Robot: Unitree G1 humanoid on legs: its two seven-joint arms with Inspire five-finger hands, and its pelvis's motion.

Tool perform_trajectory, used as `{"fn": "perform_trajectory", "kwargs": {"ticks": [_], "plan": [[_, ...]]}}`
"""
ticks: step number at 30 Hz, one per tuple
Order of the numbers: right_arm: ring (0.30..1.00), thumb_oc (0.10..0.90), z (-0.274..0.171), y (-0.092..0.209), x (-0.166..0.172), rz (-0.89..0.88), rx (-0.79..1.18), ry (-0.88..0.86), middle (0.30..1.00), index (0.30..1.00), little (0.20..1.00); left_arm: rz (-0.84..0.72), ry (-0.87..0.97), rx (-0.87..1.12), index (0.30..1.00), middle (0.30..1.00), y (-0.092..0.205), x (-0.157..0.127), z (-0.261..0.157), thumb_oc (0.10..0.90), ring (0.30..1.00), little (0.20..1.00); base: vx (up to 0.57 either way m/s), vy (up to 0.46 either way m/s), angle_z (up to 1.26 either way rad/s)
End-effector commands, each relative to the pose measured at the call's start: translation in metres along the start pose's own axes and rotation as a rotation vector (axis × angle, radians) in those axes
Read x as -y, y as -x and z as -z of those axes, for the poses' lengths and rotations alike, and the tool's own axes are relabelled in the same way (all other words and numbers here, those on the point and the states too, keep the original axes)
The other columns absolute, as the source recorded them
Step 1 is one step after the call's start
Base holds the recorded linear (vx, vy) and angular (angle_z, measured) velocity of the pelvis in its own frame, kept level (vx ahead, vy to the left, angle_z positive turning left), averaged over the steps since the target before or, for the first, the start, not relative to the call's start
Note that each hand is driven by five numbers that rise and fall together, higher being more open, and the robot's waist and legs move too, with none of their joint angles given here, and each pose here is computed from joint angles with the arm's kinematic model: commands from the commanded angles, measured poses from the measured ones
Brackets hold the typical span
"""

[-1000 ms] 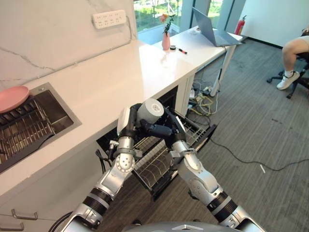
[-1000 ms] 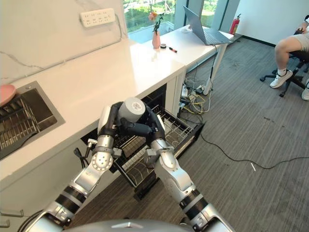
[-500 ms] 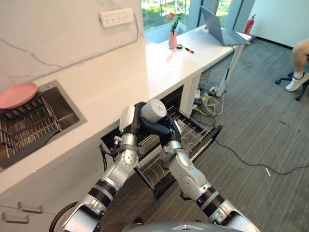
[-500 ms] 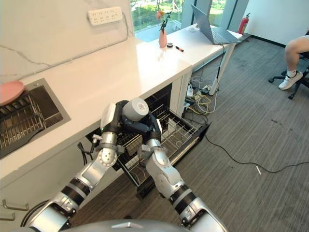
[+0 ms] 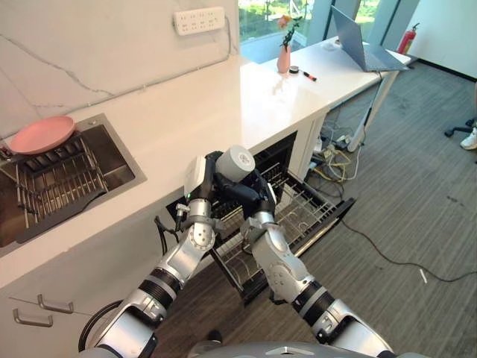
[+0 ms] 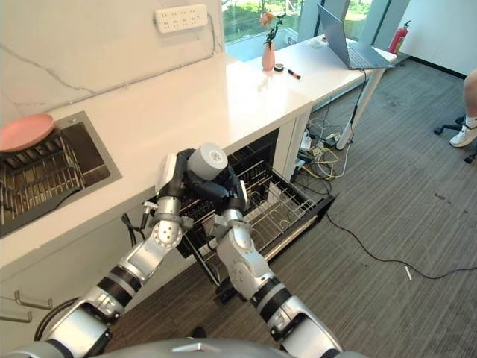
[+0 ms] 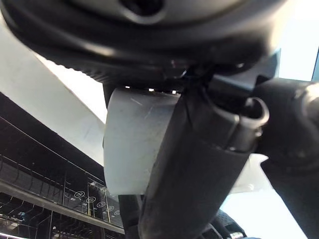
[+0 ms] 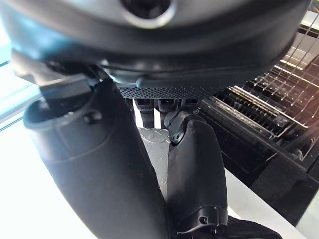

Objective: Place the dishes in the dishwasher.

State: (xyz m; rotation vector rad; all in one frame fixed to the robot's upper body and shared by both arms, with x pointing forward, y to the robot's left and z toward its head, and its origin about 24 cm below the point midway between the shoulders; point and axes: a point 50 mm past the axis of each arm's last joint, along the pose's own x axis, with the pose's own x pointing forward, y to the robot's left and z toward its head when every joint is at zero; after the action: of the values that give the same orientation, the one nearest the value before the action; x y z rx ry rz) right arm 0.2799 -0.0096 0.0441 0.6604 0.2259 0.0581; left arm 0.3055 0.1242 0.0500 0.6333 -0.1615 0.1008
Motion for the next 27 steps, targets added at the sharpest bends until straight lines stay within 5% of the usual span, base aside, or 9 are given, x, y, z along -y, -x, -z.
{"fn": "perform_trajectory", "kwargs": {"ticks": [1, 20, 21, 22, 23, 27], "plan": [[0.300, 0.400, -0.050, -0.020, -0.089, -0.160, 0.181, -0.141, 0.300, 0.300, 0.300, 0.149, 0.157, 0.530, 0.300, 0.300, -0.003, 0.038, -0.121, 0.400, 0.300, 0.300, 0.00, 0.000, 0.00], [0.300, 0.400, -0.065, -0.019, -0.088, -0.199, 0.286, -0.042, 0.300, 0.300, 0.300, 0.165, 0.136, 0.491, 0.300, 0.300, -0.006, 0.041, -0.112, 0.400, 0.300, 0.300, 0.00, 0.001, 0.02], [0.300, 0.400, -0.067, -0.017, -0.088, -0.205, 0.298, -0.044, 0.300, 0.300, 0.300, 0.160, 0.127, 0.484, 0.335, 0.335, -0.006, 0.041, -0.111, 0.424, 0.335, 0.335, 0.00, 0.000, 0.00], [0.300, 0.400, -0.070, -0.016, -0.088, -0.210, 0.308, -0.053, 0.300, 0.300, 0.300, 0.156, 0.118, 0.481, 0.460, 0.460, -0.007, 0.040, -0.109, 0.507, 0.460, 0.460, 0.00, 0.000, 0.00], [0.300, 0.400, -0.072, -0.015, -0.087, -0.218, 0.315, -0.057, 0.300, 0.300, 0.300, 0.153, 0.108, 0.477, 0.900, 0.900, -0.007, 0.040, -0.108, 0.800, 0.900, 0.900, 0.00, 0.000, 0.00], [0.300, 0.400, -0.079, -0.011, -0.082, -0.235, 0.349, -0.064, 0.300, 0.300, 0.300, 0.138, 0.062, 0.463, 0.900, 0.900, -0.010, 0.036, -0.101, 0.800, 0.900, 0.900, 0.00, 0.000, 0.00]]}}
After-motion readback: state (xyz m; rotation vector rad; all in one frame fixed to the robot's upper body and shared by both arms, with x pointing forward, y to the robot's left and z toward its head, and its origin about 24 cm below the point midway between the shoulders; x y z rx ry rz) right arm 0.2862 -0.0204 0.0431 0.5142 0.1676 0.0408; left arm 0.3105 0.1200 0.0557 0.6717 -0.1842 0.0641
